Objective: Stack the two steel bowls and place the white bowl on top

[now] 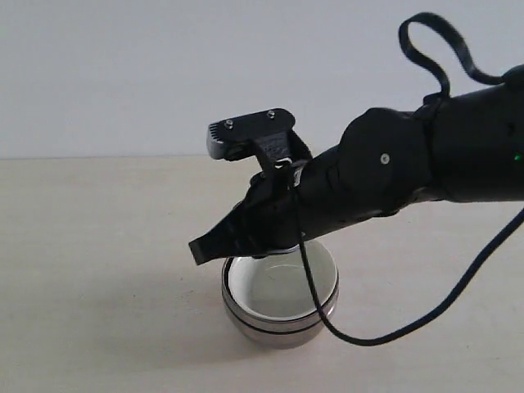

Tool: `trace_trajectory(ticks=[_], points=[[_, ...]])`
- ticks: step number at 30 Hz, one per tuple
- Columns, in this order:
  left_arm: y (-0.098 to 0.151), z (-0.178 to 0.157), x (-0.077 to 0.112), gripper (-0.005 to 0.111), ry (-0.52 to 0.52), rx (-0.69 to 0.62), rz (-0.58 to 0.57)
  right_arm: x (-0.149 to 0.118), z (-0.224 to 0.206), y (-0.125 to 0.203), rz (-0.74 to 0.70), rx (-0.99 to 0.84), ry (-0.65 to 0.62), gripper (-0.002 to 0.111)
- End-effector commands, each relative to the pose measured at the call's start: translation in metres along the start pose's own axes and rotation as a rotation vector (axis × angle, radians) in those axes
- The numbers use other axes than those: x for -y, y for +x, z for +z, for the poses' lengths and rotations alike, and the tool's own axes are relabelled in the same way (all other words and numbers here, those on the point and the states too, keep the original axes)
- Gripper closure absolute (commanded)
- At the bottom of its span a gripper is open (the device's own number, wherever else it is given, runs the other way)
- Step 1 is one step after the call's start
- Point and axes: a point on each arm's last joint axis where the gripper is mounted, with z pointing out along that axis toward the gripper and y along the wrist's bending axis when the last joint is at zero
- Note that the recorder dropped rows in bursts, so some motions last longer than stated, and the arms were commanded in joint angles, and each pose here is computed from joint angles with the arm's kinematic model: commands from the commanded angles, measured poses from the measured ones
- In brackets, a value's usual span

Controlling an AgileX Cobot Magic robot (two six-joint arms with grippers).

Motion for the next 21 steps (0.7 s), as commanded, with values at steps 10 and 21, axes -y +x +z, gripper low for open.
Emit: trace_trajectory(ticks=[10, 21], points=[[0.001, 0.0, 0.0, 0.103, -0.003, 0.0, 0.009, 0.076, -0.023, 0.016, 0.194, -0.233, 0.14, 0.108], [0.001, 0.0, 0.0, 0.103, -0.003, 0.0, 0.009, 0.082, -0.004, 0.031, 0.209, -0.273, 0.155, 0.108]])
